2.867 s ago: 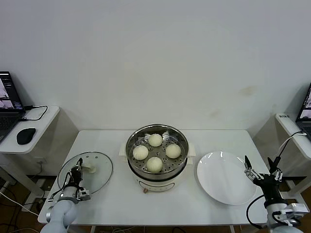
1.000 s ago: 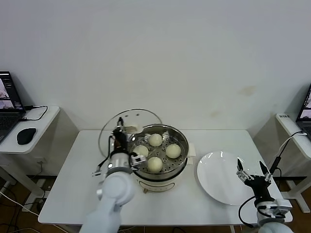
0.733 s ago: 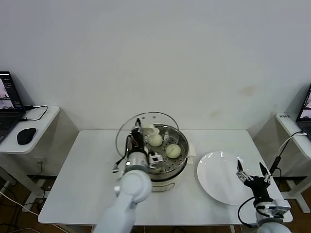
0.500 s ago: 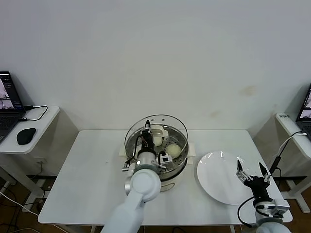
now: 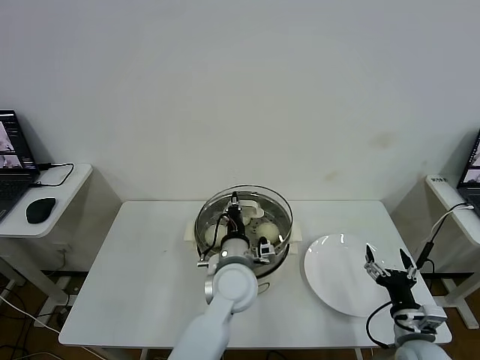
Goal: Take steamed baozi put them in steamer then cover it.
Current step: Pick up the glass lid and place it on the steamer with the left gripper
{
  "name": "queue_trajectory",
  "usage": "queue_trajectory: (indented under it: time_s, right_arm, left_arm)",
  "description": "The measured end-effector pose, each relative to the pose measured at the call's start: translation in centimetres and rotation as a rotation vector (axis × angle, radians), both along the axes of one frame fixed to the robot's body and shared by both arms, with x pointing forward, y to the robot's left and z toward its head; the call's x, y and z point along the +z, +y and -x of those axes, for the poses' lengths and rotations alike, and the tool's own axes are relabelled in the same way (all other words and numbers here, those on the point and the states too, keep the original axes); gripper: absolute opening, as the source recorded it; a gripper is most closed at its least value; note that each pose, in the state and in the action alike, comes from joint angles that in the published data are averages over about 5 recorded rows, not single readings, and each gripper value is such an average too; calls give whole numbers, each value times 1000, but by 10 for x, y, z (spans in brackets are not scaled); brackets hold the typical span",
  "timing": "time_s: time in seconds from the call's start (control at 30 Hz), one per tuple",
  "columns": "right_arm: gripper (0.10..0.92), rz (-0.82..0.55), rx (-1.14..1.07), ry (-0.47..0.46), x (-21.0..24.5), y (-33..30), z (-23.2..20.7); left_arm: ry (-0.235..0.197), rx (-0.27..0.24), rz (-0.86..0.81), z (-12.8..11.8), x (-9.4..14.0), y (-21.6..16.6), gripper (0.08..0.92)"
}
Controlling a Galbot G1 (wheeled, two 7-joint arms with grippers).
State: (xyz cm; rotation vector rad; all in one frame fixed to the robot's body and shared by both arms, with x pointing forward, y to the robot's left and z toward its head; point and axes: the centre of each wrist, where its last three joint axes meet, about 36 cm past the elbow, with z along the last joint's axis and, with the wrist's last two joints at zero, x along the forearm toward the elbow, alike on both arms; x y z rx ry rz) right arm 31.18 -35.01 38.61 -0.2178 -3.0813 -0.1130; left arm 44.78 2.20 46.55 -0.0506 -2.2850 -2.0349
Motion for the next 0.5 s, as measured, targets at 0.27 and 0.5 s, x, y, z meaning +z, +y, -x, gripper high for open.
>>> queue_trajectory:
  time_s: [0.27,0.5]
  right_arm:
    - [823,0,-1,4,-2,-1,1]
    - [823,1,-3,3,-3,-2,0]
  left_arm:
    - [18,4,-30,1,-9,-2,150]
    - [31,-3,-39,3,-11,-5,150]
